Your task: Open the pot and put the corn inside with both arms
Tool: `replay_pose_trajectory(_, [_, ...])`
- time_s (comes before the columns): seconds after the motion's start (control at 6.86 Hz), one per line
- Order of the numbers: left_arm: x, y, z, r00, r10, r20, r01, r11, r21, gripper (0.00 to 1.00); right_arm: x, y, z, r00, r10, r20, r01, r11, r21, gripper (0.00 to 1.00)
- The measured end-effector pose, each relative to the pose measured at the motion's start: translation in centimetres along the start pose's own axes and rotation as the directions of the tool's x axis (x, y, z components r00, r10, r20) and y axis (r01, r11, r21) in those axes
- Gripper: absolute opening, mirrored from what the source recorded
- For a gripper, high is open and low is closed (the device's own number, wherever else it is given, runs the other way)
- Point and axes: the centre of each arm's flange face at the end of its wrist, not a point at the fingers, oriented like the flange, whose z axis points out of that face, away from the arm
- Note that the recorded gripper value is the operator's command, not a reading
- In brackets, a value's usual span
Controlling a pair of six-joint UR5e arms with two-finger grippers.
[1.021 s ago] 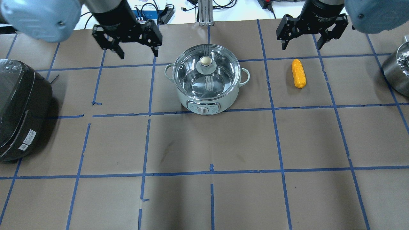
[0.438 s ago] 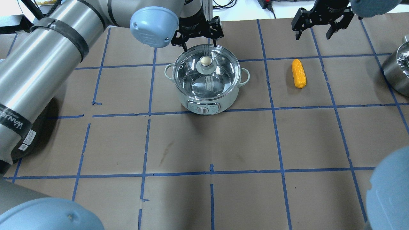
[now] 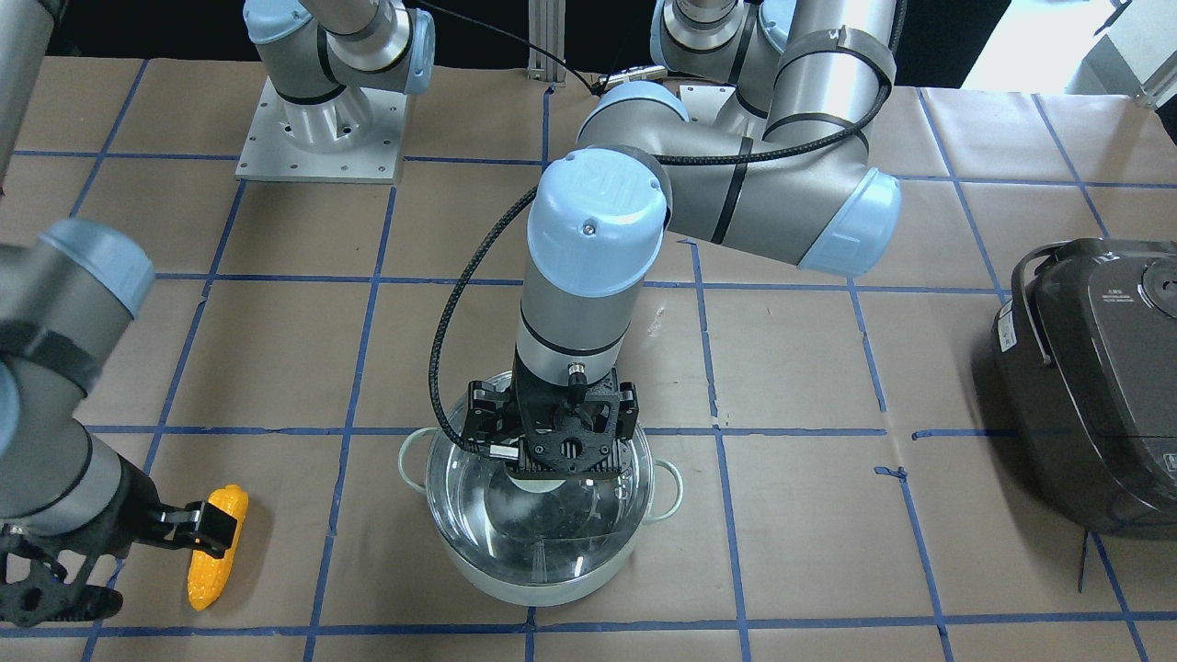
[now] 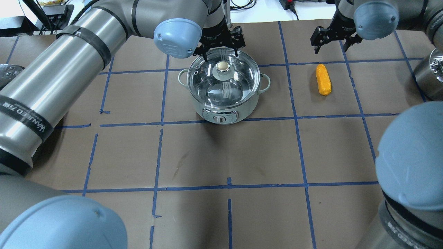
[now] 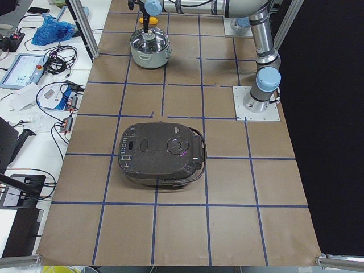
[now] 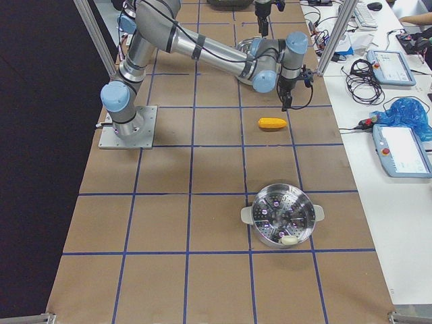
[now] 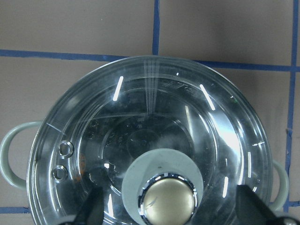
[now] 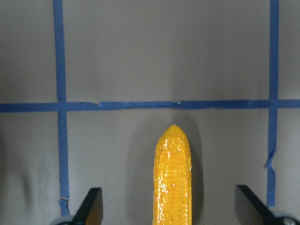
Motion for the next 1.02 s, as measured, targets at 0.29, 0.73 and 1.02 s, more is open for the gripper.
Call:
replay_pose_trajectory(0.29, [0.0, -0.2, 1.5, 1.000, -0.004, 0.007, 0.004, 1.000, -0.019, 1.00, 0.0, 0.6, 7.2, 1.000, -0.003, -0.002, 0.003, 1.000, -0.001, 0.48])
replay_pose_trajectory(0.73, [-0.1, 0.4, 3.3, 1.000, -0.006, 0.019, 0.007, 0.999, -0.049, 0.54, -0.2, 1.9, 6.9, 1.000, 0.006, -0.006, -0.006, 1.000, -0.021, 0.06])
replay_pose_trajectory(1.02, [0.1, 0.6, 3.5, 1.000, 0.009, 0.018, -0.009, 0.999, -0.046, 0.25, -0.1, 1.9, 5.4, 1.000, 0.011, -0.008, -0.011, 1.000, -0.010, 0.06])
